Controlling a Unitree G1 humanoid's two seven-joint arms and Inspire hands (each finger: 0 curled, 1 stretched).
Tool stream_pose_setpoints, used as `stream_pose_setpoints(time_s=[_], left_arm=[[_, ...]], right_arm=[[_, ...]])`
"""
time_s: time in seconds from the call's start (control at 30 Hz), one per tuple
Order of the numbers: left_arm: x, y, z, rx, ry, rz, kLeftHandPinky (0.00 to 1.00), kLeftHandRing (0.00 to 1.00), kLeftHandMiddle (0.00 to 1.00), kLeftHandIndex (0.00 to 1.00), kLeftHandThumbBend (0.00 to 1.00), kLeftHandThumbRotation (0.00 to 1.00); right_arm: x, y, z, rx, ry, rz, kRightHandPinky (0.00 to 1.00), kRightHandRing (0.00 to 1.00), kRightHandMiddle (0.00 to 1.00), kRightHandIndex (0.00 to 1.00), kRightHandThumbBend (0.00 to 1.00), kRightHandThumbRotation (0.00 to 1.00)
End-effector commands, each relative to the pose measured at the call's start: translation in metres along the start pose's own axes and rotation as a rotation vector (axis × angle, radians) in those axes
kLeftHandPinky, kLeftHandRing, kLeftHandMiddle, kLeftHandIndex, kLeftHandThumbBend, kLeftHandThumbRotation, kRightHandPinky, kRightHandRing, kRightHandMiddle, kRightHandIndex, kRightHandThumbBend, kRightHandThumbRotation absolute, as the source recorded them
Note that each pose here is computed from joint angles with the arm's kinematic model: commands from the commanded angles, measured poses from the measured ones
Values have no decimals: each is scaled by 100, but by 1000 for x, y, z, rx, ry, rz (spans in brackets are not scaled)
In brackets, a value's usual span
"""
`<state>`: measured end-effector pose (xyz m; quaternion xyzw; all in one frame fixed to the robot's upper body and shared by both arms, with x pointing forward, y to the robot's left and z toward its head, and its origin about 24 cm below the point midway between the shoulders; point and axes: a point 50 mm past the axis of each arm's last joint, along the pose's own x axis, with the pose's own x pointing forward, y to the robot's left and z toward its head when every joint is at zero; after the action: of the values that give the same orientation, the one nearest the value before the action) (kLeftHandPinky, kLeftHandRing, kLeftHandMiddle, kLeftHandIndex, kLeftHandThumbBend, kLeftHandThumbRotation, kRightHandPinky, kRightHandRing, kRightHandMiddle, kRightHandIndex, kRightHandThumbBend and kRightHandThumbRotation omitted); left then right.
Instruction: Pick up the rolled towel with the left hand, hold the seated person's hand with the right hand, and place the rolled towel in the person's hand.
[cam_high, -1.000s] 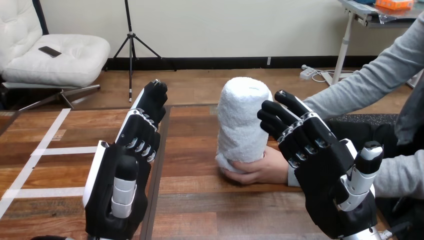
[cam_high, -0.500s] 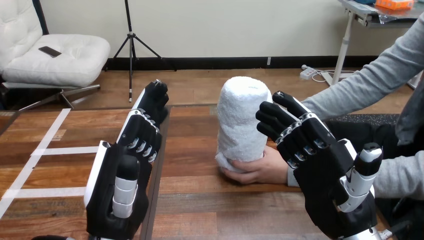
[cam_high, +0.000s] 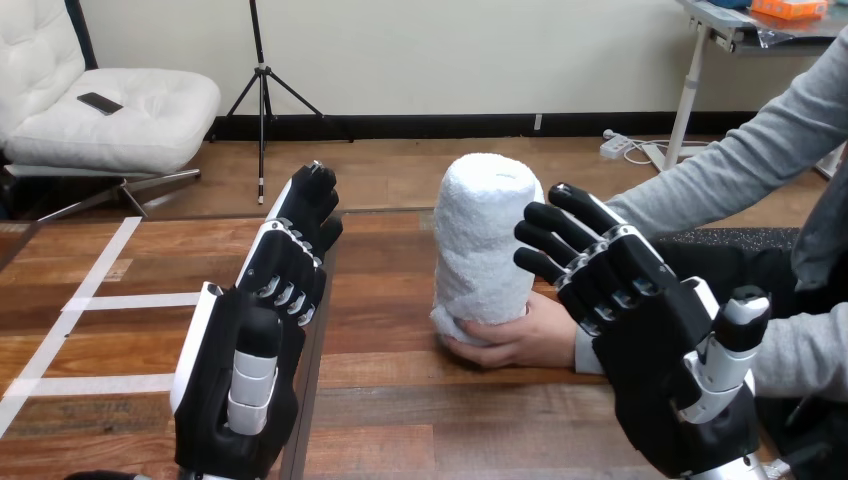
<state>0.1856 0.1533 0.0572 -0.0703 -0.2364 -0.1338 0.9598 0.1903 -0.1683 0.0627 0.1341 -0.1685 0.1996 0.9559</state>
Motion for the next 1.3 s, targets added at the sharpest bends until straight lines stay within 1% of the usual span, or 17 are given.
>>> stream_pose_setpoints(time_s=[0.0, 0.2, 0.6, 0.97, 1.27], left_arm=[[9, 0, 7, 30, -50, -23, 98, 98, 97, 94, 87, 93], [10, 1, 7, 65, -52, -36, 97, 98, 97, 95, 88, 93], [10, -1, 6, 57, -42, -40, 97, 99, 98, 96, 92, 91], [10, -1, 5, 64, -42, -38, 96, 99, 97, 96, 91, 92], [10, -2, 5, 50, -40, -36, 96, 99, 97, 96, 91, 93]], right_arm=[[11, -1, 10, -23, -70, 14, 86, 88, 86, 86, 100, 100], [11, -1, 10, -23, -69, 17, 86, 87, 86, 85, 100, 100], [11, -1, 10, -12, -67, 24, 86, 86, 85, 85, 100, 100], [11, 1, 10, -15, -64, 24, 86, 86, 84, 84, 100, 100], [10, 1, 10, -20, -67, 25, 85, 85, 83, 84, 99, 100]])
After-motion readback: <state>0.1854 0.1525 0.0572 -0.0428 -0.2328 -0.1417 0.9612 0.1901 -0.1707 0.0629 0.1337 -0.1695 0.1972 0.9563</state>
